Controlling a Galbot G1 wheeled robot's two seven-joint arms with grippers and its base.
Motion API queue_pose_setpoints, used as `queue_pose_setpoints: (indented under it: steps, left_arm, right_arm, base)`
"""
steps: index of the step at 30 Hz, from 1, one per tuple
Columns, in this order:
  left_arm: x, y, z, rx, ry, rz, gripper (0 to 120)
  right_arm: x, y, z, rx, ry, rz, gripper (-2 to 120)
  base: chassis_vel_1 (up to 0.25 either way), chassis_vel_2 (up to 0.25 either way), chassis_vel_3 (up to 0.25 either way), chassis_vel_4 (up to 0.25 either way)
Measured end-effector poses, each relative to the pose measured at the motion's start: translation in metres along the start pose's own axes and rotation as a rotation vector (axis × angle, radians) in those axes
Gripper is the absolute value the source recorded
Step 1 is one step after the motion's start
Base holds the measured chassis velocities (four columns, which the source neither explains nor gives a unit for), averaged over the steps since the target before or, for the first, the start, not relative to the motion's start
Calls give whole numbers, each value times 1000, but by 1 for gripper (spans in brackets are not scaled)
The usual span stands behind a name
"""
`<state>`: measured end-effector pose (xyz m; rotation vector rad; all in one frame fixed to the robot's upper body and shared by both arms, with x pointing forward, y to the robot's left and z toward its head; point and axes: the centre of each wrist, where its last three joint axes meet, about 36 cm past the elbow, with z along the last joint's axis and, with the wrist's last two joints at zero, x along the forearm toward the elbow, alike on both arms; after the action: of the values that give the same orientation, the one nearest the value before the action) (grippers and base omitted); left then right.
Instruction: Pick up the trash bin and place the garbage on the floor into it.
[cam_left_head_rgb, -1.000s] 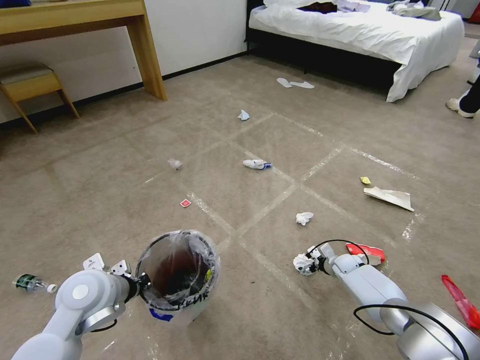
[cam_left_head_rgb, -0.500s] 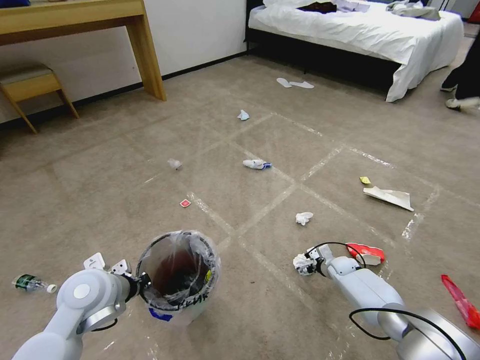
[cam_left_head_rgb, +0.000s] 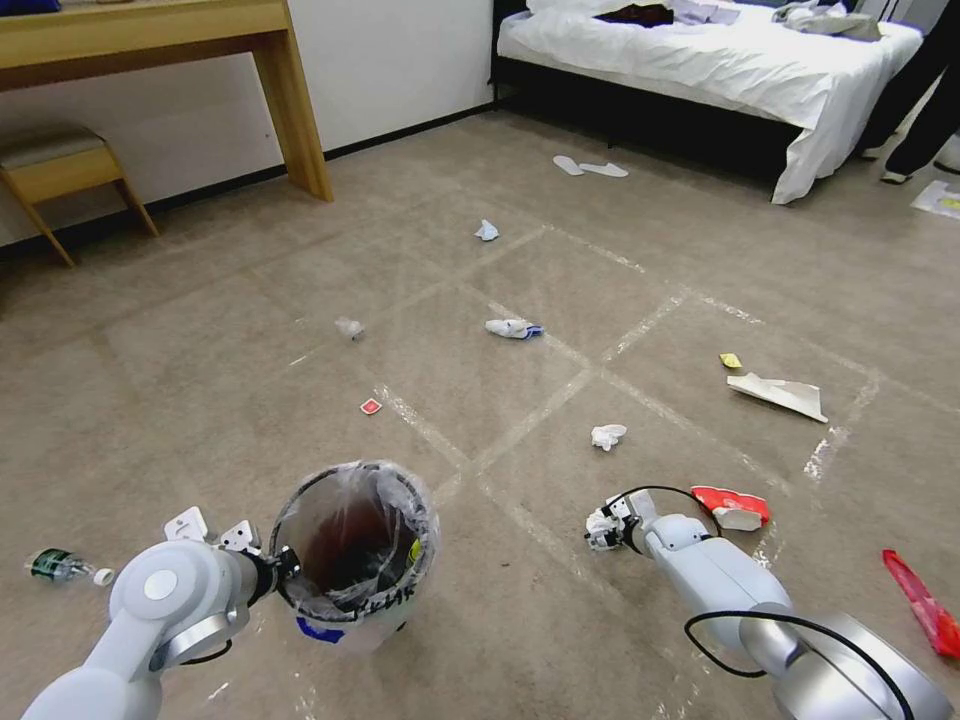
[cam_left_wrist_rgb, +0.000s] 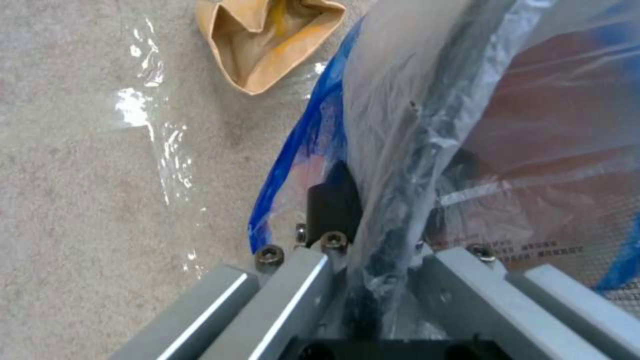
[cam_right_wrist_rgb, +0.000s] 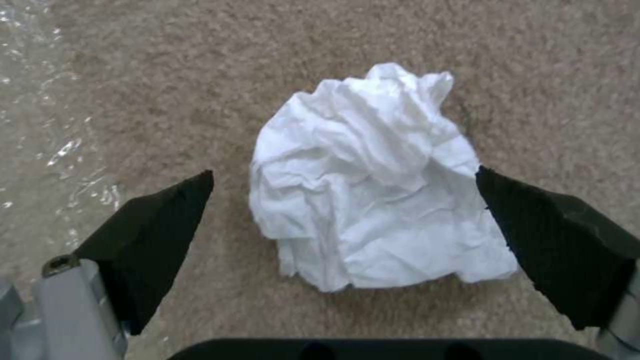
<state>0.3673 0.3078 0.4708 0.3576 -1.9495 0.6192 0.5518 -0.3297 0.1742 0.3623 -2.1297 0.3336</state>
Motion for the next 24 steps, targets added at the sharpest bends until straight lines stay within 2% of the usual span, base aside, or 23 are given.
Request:
queue_pose_setpoints:
  steps: [7,24]
  left_arm:
    - [0,0,0,-1,-3,2,0]
    - [-2,-1,-3,-6,-9,2,0]
  right_arm:
    - [-1,1,2,8,-3,25,100]
    - [-3,0,5,-63,14,59,100]
  base:
    - [0,0,0,0]
    - [0,0,0,0]
